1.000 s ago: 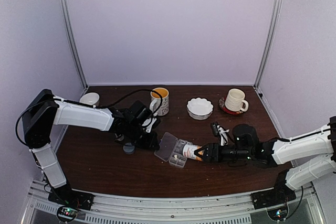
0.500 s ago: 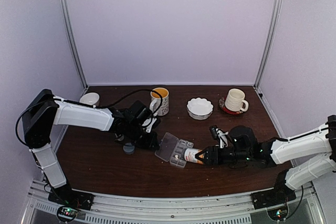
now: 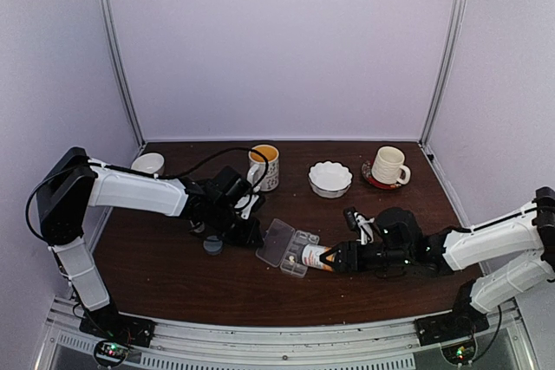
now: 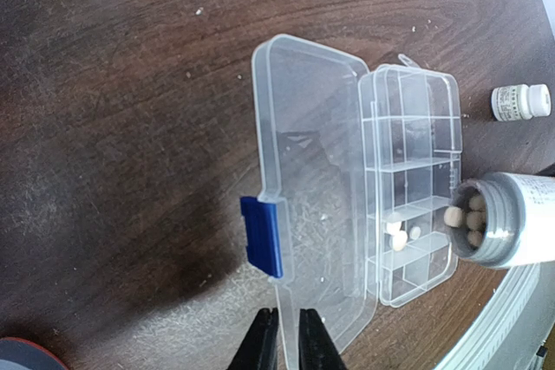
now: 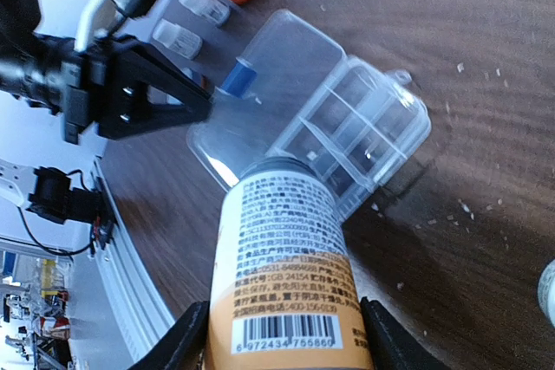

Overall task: Sort the pills into containers
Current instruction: Pour the pill into the compartment of the pill container.

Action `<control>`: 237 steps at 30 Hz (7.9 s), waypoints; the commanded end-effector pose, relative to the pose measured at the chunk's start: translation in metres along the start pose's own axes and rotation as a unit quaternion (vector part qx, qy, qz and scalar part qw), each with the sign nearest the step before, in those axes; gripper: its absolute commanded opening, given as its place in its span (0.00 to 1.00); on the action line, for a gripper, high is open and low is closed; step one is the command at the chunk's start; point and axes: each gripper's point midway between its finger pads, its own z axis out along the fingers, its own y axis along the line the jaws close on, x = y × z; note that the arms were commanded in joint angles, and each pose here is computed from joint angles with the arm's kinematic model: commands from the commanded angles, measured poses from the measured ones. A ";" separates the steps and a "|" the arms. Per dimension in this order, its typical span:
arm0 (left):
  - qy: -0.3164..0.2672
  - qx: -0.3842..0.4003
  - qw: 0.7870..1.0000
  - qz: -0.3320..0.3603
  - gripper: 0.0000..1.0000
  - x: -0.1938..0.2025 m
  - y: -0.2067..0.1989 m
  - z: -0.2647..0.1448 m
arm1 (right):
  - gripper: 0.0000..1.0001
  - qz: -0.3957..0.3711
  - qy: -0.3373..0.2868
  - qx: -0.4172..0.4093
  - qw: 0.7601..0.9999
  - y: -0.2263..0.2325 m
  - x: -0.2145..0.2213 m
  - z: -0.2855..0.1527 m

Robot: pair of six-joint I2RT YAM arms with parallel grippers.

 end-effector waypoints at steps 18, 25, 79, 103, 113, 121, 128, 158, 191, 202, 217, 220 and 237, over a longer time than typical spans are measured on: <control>-0.005 0.004 1.000 0.010 0.12 -0.006 -0.005 -0.002 | 0.00 0.003 -0.025 -0.025 0.999 0.014 -0.013 -0.006; -0.005 0.004 1.000 0.010 0.12 -0.005 -0.004 -0.003 | 0.00 -0.005 -0.049 -0.049 0.998 0.030 -0.025 -0.019; -0.003 0.006 1.000 0.012 0.12 -0.007 -0.006 -0.002 | 0.00 -0.013 -0.016 -0.006 1.000 0.014 -0.015 -0.009; -0.002 0.008 1.000 0.012 0.12 -0.008 -0.007 -0.001 | 0.00 -0.022 0.011 0.040 0.999 -0.008 -0.002 -0.004; -0.001 0.007 1.000 0.012 0.12 -0.006 -0.007 -0.001 | 0.00 -0.029 -0.030 -0.019 0.999 0.024 -0.022 -0.019; -0.003 0.009 1.000 0.013 0.12 -0.008 -0.008 -0.001 | 0.00 -0.011 0.055 0.053 0.997 -0.021 0.021 0.000; -0.003 0.010 1.000 0.013 0.12 -0.008 -0.008 -0.001 | 0.00 -0.037 0.043 0.058 0.997 -0.009 0.003 -0.004; -0.002 0.010 1.000 0.015 0.12 -0.009 -0.009 0.000 | 0.00 -0.033 0.044 0.045 0.997 -0.001 -0.001 -0.004; -0.002 0.009 1.000 0.014 0.12 -0.008 -0.008 0.000 | 0.00 -0.035 0.009 0.008 0.999 0.026 -0.023 -0.013; -0.003 0.011 1.000 0.015 0.12 -0.010 -0.009 0.000 | 0.00 -0.008 0.035 0.020 0.999 0.000 0.007 -0.010; -0.002 0.011 1.000 0.014 0.12 -0.010 -0.009 0.000 | 0.00 -0.036 0.016 0.019 0.999 0.022 -0.019 -0.015; -0.002 0.011 1.000 0.014 0.12 -0.010 -0.009 0.000 | 0.00 -0.039 -0.006 -0.003 0.999 0.035 -0.030 -0.023; -0.001 0.011 1.000 0.017 0.12 -0.011 -0.010 -0.001 | 0.00 -0.012 0.060 0.066 0.996 -0.018 0.015 -0.002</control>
